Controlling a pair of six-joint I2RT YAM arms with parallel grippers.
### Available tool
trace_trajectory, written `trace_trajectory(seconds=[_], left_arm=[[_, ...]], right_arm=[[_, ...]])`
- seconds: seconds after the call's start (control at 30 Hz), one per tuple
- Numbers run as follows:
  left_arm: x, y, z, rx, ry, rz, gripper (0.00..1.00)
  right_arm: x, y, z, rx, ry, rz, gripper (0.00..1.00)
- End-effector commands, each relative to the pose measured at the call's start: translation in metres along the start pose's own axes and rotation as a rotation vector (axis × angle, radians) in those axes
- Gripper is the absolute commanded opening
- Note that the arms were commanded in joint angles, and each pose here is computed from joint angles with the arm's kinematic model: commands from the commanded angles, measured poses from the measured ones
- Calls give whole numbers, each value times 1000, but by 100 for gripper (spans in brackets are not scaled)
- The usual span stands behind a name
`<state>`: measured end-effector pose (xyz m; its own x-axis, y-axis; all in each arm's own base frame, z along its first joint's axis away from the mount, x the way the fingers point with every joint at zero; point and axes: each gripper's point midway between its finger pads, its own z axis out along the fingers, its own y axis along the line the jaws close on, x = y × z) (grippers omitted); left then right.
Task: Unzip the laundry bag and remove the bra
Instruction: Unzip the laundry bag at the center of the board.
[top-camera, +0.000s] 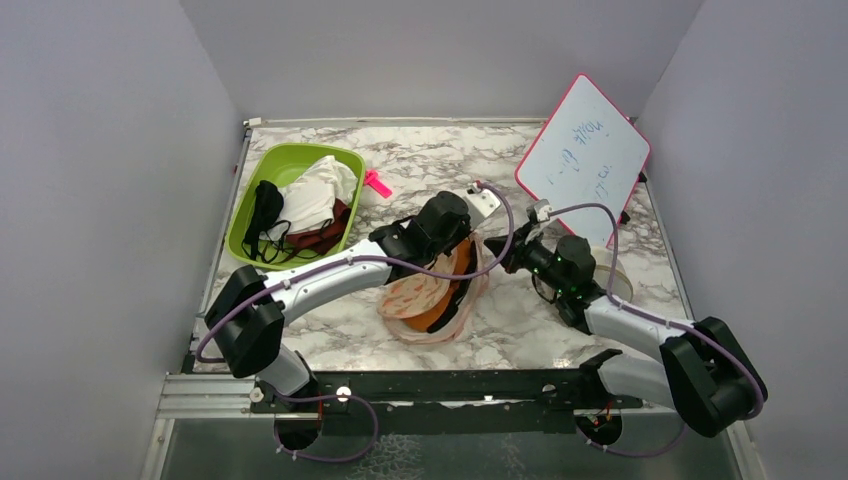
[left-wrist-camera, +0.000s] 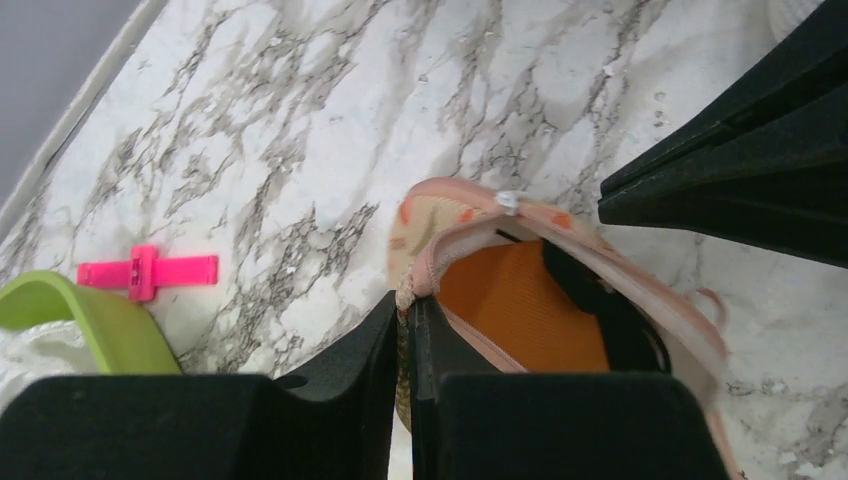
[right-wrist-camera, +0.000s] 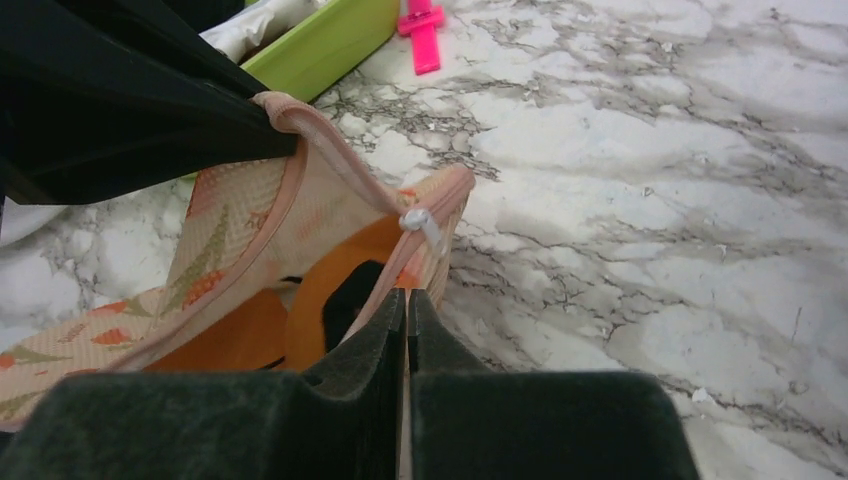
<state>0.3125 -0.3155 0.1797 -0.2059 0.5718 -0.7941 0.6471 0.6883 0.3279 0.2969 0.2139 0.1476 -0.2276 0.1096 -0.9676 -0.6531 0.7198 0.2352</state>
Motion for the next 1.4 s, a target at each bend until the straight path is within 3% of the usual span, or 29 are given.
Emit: trace_trajectory(seconds=[0.0,0.17,0.4,0.47,0.53,0.6,0.7,0.77,0.83,1.0,1.07,1.1,1.3,1.37], left_arm=[[-12,-28,-9,193,-64,6,5],[-5,-61,-20,349,-59,-127,11],[3,-62,-31,330,-60,-233,13],[5,-59,-28,303,-42,-256,17],[7,-61,-23,299,-13,-274,19],[8,-65,-18,300,15,-297,23],[6,-70,-9,262,33,-336,38],[3,-74,-3,207,31,-337,51],[2,-78,3,137,22,-342,56],[2,-88,24,59,-25,-419,61],[9,-93,38,24,-5,-420,81],[14,-93,44,-10,9,-420,84],[27,-96,78,-155,51,-312,81],[35,-102,87,-148,69,-285,72]], right_arm=[[5,6,-14,4,9,100,1],[5,5,-20,3,7,43,1],[6,8,-11,-33,69,-8,1],[8,1,-5,10,113,38,12],[6,-1,-5,28,112,64,35],[6,-9,-10,101,115,108,52],[1,-32,-21,270,155,141,58],[-5,-59,-39,478,173,186,62],[-17,-76,-57,615,142,206,66],[-42,-86,-90,737,30,223,78],[-52,-83,-99,745,-17,238,80],[-56,-81,-103,741,-39,243,81],[-68,-73,-112,693,-99,216,83],[-66,-71,-110,682,-87,211,83]])
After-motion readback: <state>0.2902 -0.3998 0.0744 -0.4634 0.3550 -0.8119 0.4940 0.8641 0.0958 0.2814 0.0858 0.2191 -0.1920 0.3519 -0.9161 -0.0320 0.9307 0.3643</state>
